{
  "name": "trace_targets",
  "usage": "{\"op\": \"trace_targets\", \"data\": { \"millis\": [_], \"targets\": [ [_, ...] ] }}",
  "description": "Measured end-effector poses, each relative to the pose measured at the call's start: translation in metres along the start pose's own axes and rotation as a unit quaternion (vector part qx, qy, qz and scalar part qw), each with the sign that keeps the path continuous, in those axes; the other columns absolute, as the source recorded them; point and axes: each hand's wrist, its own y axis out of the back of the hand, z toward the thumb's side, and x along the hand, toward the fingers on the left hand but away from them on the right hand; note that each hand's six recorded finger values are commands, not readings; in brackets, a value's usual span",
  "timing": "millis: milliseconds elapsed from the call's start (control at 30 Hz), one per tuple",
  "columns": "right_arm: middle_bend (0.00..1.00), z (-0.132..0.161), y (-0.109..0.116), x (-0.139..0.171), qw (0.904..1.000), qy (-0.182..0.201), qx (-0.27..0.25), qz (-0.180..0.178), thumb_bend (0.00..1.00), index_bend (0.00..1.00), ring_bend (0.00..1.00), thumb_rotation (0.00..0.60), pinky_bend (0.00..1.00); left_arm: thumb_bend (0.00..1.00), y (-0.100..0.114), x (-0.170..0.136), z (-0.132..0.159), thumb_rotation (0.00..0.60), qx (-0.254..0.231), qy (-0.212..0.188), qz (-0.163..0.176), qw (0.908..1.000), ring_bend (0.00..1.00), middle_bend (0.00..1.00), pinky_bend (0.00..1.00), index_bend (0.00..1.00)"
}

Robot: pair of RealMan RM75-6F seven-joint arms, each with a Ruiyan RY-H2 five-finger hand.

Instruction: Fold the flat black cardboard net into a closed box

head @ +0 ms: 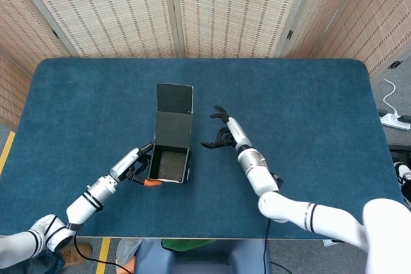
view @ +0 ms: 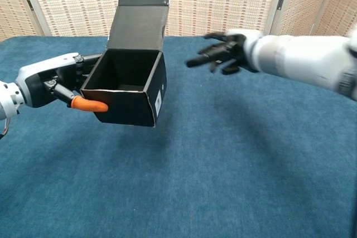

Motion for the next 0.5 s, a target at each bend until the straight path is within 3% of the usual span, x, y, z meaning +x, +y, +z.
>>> {"op": "trace_targets", "data": {
  "millis": [233, 367, 500],
  "targets": [
    [0.22, 0.060, -0.039, -0.021, 0.9977, 0.035, -0.057, 0.014, 0.00, 0.02, 0.69, 0.600, 1.00, 0.22, -0.008, -0.001, 0.006, 0.600, 0.034, 0.008, -0.016, 0.9993, 0.69, 0.57, 0.90, 0.56],
    [0.23, 0.080, -0.049, -0.013, 0.9943, 0.049, -0.086, 0.039, 0.00, 0.03, 0.70, 0.600, 1.00, 0.22, -0.007, -0.001, 0.002, 0.600, 0.044, 0.026, -0.016, 0.9985, 0.69, 0.57, 0.90, 0.56],
    [0.26, 0.093, -0.060, 0.005, 0.9913, 0.064, -0.083, 0.079, 0.00, 0.04, 0.72, 0.600, 1.00, 0.22, -0.004, -0.002, -0.006, 0.600, 0.049, 0.053, -0.010, 0.9974, 0.69, 0.57, 0.90, 0.56]
  ]
}}
